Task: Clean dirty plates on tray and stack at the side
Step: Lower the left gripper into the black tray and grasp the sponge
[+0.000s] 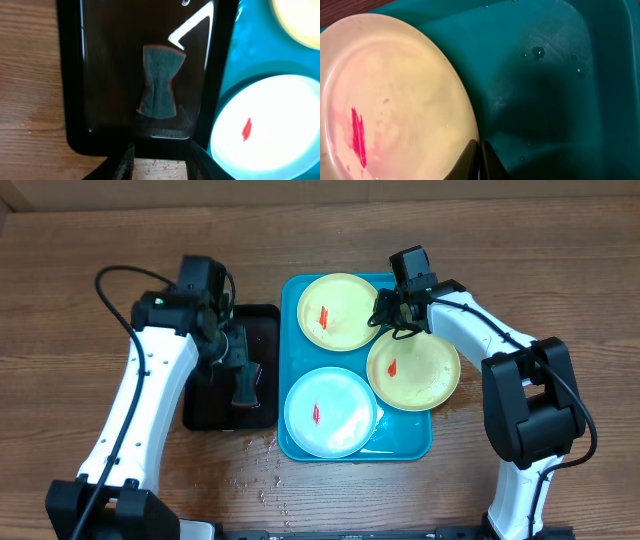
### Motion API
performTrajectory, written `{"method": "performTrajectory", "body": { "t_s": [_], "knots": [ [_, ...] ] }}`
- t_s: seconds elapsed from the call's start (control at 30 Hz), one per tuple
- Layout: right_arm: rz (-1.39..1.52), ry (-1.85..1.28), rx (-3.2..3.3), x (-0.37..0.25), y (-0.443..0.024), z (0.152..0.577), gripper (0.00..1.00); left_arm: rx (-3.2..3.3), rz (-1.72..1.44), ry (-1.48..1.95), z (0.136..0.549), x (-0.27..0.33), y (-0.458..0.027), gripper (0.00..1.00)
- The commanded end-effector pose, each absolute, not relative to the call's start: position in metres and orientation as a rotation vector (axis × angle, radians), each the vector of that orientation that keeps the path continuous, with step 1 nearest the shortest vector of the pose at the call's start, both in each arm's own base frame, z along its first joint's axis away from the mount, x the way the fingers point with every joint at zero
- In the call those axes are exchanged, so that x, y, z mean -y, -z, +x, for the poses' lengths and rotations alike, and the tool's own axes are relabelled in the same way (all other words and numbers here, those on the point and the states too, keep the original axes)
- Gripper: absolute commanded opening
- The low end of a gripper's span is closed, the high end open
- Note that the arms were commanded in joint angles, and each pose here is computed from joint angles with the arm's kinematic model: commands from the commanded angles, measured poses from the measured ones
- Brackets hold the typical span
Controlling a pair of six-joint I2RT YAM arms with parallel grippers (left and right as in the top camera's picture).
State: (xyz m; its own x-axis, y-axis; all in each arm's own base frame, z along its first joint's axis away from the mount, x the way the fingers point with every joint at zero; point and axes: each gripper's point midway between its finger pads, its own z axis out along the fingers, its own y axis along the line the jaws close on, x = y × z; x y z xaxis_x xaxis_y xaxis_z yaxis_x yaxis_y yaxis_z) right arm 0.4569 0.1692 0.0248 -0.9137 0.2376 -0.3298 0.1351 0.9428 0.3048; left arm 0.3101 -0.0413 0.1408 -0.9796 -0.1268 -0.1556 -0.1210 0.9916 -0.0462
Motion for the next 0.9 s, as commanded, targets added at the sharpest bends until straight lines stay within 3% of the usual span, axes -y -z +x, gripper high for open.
{"method": "performTrajectory", "body": {
  "t_s": [0.0,0.3,0.47,0.87],
  "knots": [
    [0.276,-0.391,-2.742,-0.171,-0.018,0.455,0.04,-3.028,-0.179,0.034,0.299,0.041,-0.115,0.36],
    [0.275,-0.392,-2.740,-0.171,-0.019,0.455,0.04,-3.012,-0.207,0.090,0.295,0.046,-0.067,0.36],
    [0.275,-0.392,-2.740,-0.171,-0.019,0.455,0.04,-2.982,-0.196,0.097,0.299,0.046,-0.057,0.30],
    [0.275,-0.392,-2.740,-0.171,-0.019,0.455,0.04,-2.942,-0.192,0.108,0.302,0.047,-0.040,0.31]
  ]
}}
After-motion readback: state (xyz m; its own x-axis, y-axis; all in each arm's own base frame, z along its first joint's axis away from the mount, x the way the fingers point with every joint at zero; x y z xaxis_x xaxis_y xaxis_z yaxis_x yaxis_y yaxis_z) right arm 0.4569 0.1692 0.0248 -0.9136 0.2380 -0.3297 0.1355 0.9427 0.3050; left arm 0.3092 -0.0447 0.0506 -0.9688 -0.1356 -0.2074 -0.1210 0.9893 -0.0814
